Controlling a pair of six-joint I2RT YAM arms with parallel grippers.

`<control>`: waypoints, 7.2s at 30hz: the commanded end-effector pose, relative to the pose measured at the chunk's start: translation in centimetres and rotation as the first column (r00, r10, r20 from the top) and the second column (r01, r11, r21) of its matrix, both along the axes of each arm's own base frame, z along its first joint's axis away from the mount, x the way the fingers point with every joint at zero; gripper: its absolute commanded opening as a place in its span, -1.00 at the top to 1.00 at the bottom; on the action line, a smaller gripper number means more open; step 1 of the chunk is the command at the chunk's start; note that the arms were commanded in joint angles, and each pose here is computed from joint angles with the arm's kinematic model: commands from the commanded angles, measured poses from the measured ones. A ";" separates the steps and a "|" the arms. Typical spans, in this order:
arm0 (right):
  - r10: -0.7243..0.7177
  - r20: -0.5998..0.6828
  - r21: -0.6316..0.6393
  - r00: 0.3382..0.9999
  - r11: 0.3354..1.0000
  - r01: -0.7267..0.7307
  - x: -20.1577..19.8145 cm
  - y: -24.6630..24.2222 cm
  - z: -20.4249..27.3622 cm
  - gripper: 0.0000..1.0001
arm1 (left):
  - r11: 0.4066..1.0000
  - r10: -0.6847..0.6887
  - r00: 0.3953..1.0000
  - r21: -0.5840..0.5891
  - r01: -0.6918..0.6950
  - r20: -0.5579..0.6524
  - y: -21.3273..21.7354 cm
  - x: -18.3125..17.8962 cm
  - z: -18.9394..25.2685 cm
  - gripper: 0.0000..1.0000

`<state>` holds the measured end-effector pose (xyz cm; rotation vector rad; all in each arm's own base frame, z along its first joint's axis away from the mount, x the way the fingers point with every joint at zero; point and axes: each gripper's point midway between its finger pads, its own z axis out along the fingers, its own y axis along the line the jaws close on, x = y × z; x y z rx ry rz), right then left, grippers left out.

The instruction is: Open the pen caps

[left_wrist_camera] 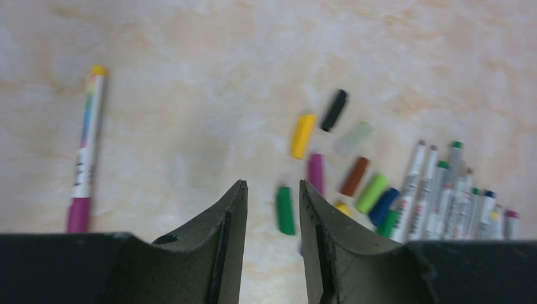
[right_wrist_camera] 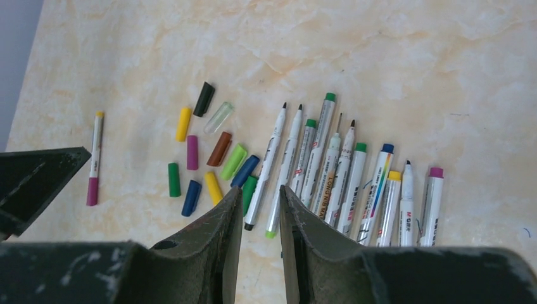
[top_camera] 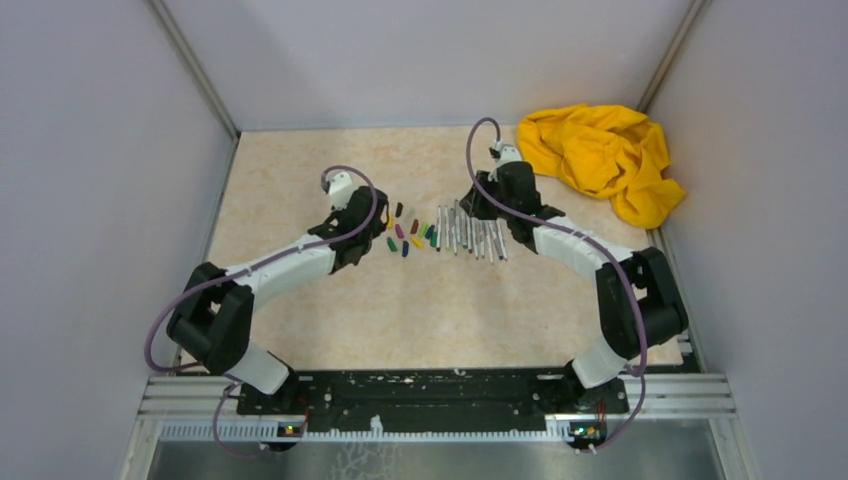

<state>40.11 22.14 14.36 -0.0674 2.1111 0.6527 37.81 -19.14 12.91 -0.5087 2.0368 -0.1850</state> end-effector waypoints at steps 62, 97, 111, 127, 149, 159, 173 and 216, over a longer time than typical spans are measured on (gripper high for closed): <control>0.073 0.087 0.088 0.994 0.993 -0.081 -0.1 3.2 3.0 0.45 | 0.997 0.067 0.855 0.069 -0.037 -0.514 11.9 -1.5 -15.2 1.00; 0.478 0.200 0.359 0.855 0.777 -0.518 -7.1 12.9 3.3 0.44 | 0.885 -0.195 0.920 -0.343 0.314 0.339 -2.8 1.4 6.0 1.00; 0.506 0.179 0.357 0.843 0.765 -0.535 -6.9 14.2 2.6 0.42 | 0.861 -0.261 0.908 -0.345 0.372 0.328 -5.5 1.5 6.3 1.00; 0.524 0.147 0.356 0.839 0.764 -0.539 -7.0 14.9 1.6 0.41 | 0.849 -0.290 0.898 -0.344 0.401 0.331 -7.1 1.3 6.4 1.00; 0.531 0.138 0.322 0.836 0.774 -0.545 -7.3 14.5 1.2 1.00 | 0.867 -0.316 0.897 -0.291 0.405 0.308 -7.1 1.1 5.6 0.27; 0.543 0.128 0.324 0.830 0.768 -0.553 -7.5 14.5 1.3 1.00 | 0.864 -0.367 0.885 -0.249 0.438 0.287 -7.9 1.5 5.0 0.46; 0.521 0.049 0.257 0.852 0.818 -0.515 -7.7 13.3 -0.5 1.00 | 0.968 -0.228 0.933 -0.040 0.249 0.279 -3.0 4.8 5.1 1.00; 0.348 -0.085 0.049 0.934 0.937 -0.345 0.3 14.6 -7.8 0.61 | 0.977 -0.088 0.932 -0.152 0.149 0.351 2.2 2.8 9.2 1.00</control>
